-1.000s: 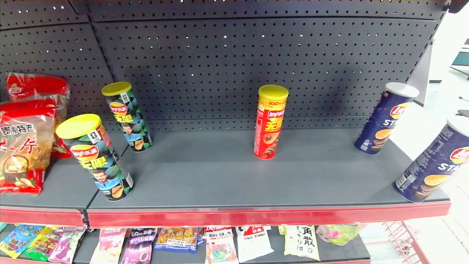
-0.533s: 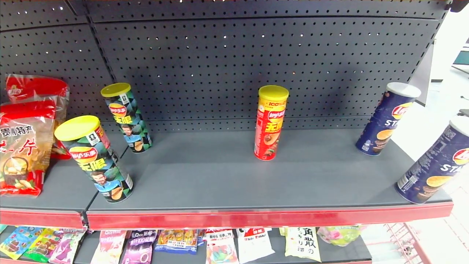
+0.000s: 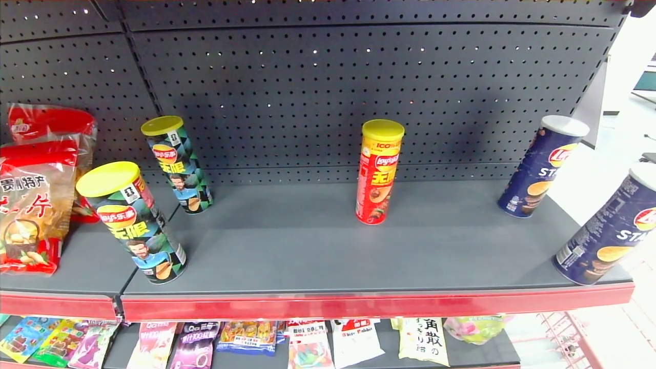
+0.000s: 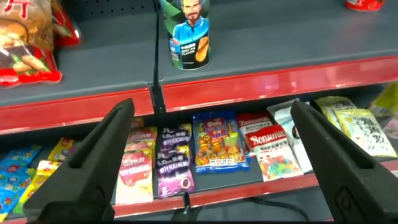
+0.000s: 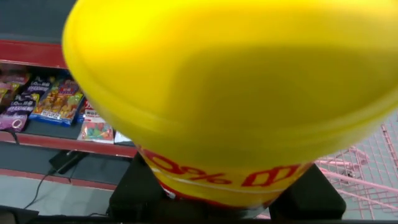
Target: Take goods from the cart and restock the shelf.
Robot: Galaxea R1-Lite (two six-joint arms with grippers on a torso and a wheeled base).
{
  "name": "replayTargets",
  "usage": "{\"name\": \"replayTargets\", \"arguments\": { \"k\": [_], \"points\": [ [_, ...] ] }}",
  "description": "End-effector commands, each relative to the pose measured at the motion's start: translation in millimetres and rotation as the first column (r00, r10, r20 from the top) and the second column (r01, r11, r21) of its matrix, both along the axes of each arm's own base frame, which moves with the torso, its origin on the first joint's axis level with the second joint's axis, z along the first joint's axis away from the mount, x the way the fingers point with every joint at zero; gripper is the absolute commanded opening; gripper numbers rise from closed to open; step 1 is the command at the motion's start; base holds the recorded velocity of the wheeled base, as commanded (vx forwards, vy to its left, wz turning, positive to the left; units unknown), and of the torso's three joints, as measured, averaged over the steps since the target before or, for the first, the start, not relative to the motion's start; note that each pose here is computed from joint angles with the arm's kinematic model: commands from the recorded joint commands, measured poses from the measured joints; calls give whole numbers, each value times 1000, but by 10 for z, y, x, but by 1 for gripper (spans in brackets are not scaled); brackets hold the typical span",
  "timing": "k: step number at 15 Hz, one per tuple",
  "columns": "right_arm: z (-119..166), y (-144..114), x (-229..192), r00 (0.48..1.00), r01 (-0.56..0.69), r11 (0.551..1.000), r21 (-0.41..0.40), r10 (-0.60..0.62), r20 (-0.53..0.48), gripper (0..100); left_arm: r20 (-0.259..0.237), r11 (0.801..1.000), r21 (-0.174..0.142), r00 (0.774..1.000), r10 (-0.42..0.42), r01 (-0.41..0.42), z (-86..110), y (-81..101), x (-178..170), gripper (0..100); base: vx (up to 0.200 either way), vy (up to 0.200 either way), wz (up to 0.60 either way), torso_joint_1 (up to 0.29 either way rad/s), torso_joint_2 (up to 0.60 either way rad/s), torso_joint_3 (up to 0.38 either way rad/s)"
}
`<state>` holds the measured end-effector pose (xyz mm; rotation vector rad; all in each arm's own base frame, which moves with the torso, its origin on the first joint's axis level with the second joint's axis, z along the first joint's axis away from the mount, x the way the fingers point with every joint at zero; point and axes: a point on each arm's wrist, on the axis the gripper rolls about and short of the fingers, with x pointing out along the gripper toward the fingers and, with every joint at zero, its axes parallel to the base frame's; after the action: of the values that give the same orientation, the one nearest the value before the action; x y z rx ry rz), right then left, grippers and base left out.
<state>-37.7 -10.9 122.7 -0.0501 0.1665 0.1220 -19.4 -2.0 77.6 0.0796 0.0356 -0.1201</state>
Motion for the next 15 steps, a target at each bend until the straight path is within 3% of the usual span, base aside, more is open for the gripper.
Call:
{"name": "replayTargets", "arguments": {
  "k": [1,4,5,6,7,8,9,10,11,12,13,14,15],
  "points": [
    [-136,10,42,1000,-2,1000,0,2,-8,0,-3,1000,10,1000,-9,9,1,-2,3,100,0,0,0,0,0,0],
    [-278,35,159,998,1,1000,-20,0,59,0,3,1000,12,1000,-12,12,7,-3,3,100,0,0,0,0,0,0],
    [-360,42,199,997,4,999,-38,-1,73,0,15,1000,-12,1000,-27,27,74,-6,-1,100,0,0,0,0,0,0],
    [-361,44,201,997,1,999,-39,2,73,0,-16,983,-176,998,-65,61,902,-13,207,100,0,0,0,0,0,0],
    [-361,45,202,997,1,999,-39,2,72,0,-24,968,-245,998,-50,43,1289,-19,408,100,0,0,0,0,0,0],
    [-364,44,201,997,4,999,-36,-2,75,0,20,958,-259,992,-125,126,1703,-48,592,100,0,0,0,0,0,0],
    [-361,44,201,997,3,999,-37,0,73,0,-17,934,-199,952,-307,297,1673,-116,688,100,0,0,0,0,0,0],
    [-360,43,200,997,6,999,-37,-3,76,0,-73,873,-114,872,-484,475,1540,-197,746,100,0,0,0,0,0,0],
    [-364,43,202,997,7,999,-38,-4,73,0,-120,827,-84,818,-562,556,1458,-258,830,100,0,0,0,0,0,0],
    [-359,43,201,997,7,999,-37,-5,75,0,-191,765,-71,744,-640,640,1408,-412,1053,100,0,0,0,0,0,0],
    [-364,43,202,997,7,999,-38,-4,73,0,-189,715,-67,695,-693,695,1456,-570,1218,100,0,0,0,0,0,0],
    [-364,43,202,997,7,999,-38,-4,73,0,-175,687,-58,670,-722,725,1510,-744,1402,100,0,0,0,0,0,0],
    [-364,43,202,997,7,999,-38,-4,73,0,-169,679,-49,664,-728,732,1552,-894,1572,100,0,0,0,0,0,0]
  ]
}}
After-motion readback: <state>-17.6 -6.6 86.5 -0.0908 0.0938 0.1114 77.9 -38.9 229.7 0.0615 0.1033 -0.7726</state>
